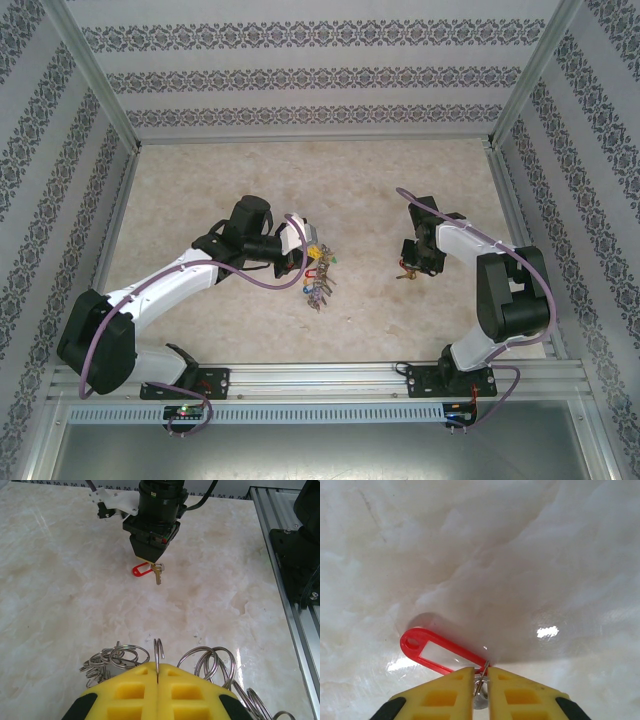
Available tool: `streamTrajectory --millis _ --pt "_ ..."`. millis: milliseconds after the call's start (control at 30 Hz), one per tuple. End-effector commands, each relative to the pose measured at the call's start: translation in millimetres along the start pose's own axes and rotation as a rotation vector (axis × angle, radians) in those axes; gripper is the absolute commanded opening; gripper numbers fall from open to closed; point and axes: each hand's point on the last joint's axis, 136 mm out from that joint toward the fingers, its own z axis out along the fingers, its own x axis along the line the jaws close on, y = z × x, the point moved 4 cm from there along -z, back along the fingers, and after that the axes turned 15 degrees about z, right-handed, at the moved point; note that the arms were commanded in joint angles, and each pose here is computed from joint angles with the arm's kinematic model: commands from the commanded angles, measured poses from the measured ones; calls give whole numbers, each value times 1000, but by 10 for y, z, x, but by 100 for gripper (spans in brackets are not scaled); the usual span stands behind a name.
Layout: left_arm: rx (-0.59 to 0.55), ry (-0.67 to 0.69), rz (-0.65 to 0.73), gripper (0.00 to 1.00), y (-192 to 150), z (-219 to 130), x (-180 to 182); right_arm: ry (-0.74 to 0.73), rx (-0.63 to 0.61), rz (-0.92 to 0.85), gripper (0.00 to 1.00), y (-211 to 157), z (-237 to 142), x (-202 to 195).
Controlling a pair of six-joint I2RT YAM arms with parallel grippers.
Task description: Put the keys on the keyring
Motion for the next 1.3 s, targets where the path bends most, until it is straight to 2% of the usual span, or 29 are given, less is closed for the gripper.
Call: streamTrajectory --millis 0,367,1000,1267 --pt "-52 27 69 0 239 -102 57 -5 18 3 11 -7 -20 39" --pt "-52 27 69 0 243 -107 62 -14 7 3 17 7 -45 28" --pt "-48 27 69 0 237 -115 52 -8 11 -5 14 20 -5 56" --pt "-48 27 66 0 232 -113 49 -1 -9 -12 17 43 -50 64"
